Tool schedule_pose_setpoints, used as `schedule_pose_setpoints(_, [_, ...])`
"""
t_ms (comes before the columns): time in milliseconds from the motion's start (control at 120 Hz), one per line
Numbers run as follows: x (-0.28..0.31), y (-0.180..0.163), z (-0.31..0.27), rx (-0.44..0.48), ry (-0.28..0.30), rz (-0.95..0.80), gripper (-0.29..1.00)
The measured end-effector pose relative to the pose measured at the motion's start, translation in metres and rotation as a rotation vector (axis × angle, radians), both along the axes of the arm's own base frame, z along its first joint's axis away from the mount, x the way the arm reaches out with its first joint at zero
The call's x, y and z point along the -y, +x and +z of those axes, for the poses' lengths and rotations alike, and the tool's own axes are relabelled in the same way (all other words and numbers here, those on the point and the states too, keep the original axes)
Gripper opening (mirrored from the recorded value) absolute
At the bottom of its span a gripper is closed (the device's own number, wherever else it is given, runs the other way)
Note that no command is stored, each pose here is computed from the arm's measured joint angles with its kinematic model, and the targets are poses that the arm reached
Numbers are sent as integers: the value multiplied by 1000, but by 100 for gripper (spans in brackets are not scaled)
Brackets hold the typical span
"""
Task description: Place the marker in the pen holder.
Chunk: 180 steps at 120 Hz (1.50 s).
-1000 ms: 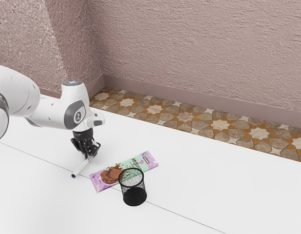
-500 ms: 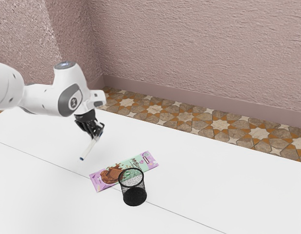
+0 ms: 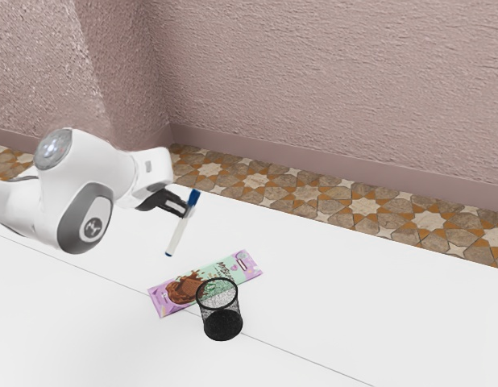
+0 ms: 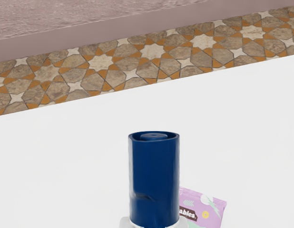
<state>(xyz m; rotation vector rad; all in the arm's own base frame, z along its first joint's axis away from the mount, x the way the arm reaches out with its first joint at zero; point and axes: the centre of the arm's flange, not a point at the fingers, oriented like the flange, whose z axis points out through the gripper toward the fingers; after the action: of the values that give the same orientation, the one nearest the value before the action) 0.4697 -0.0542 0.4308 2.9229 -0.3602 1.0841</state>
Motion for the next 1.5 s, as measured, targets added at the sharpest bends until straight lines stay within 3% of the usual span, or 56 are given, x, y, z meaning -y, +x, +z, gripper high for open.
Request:
schedule_pose_setpoints(133, [29,-7,3,92,-5,-44,-7])
schedule_pose_setpoints(267, [57,-21,-8,126,-13,-83,-7])
schedule_pose_setpoints(650, [83,-36,-35,126,-21,-116,-7])
schedule_pose_setpoints(967, [82,-35,-70,55,-26,-104,-6])
schedule_pose_setpoints(1150, [81,-35,-79,30,-35,-90,33])
schedule_pose_setpoints(1300, [82,-29,-74,21,-45,-84,52])
schedule_pose_setpoints(1408, [68,28,-21,-58,-97,-52,59])
schedule_pose_setpoints(1500, [13,94,55,-154,-104,-9,63])
